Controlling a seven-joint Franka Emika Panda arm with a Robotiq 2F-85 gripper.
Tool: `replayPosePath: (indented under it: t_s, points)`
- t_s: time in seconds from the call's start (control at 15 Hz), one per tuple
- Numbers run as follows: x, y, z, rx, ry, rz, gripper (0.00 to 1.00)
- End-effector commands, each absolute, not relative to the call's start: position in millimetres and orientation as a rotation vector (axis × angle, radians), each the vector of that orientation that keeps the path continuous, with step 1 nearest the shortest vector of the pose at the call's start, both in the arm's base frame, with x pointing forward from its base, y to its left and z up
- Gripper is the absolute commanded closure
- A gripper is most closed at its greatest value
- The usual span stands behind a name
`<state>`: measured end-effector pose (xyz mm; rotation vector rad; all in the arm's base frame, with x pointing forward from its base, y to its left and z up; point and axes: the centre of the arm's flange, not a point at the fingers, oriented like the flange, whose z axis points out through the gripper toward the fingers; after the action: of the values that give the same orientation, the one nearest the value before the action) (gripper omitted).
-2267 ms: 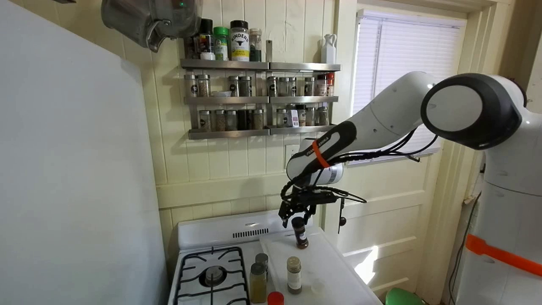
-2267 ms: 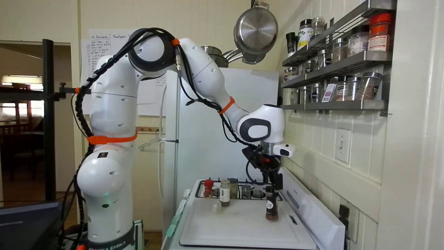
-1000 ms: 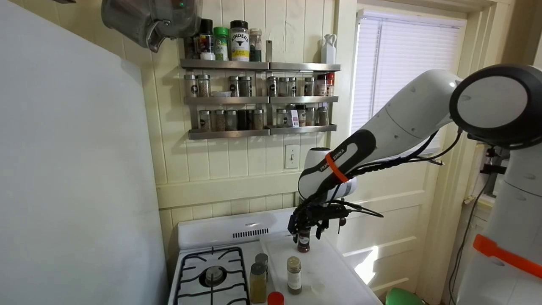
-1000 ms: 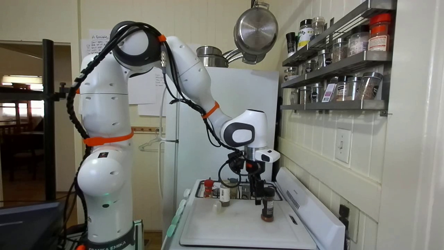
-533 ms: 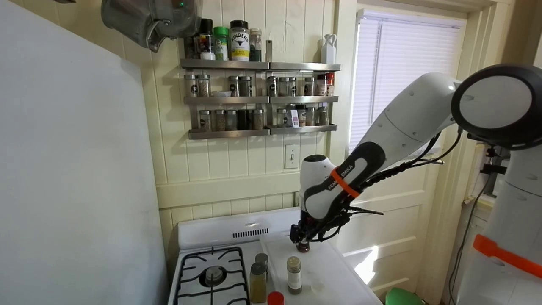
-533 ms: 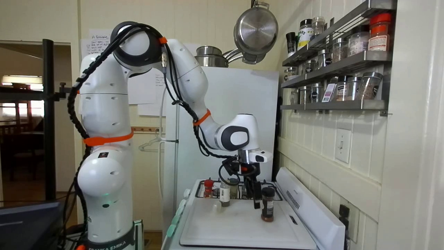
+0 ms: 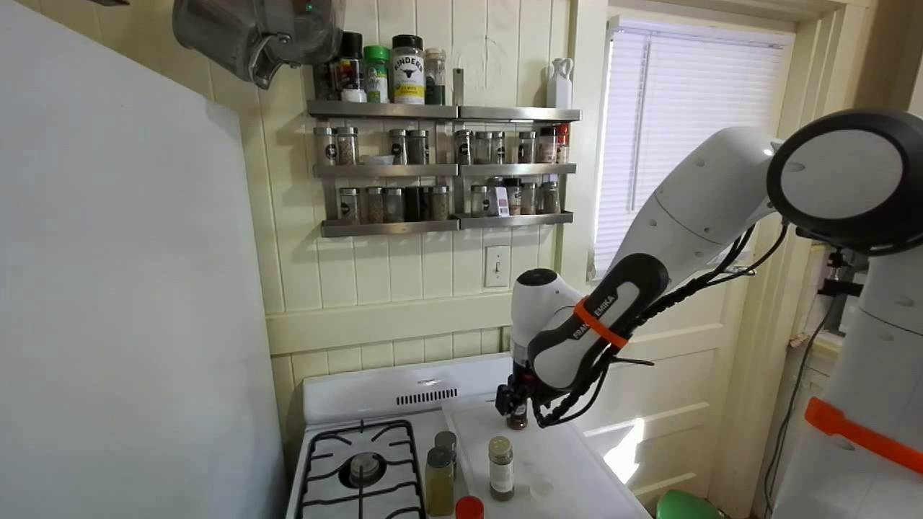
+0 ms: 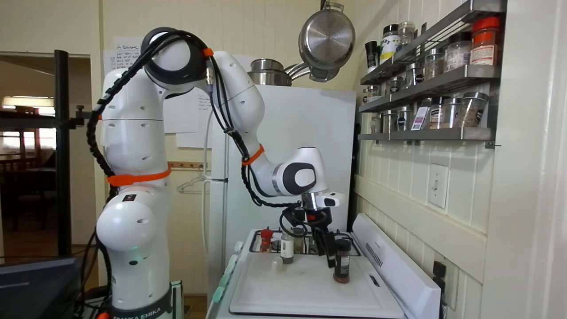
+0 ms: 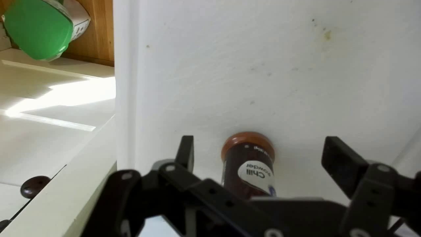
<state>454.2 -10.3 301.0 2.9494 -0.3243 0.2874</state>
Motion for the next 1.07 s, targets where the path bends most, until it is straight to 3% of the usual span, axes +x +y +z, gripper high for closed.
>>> replayPosePath:
  t_s: [0.0, 1.0]
  points:
    - [455, -13, 300, 2.904, -0.263, 0.248, 0.00]
    - [431, -14, 280, 2.853, -0.280, 0.415, 0.00]
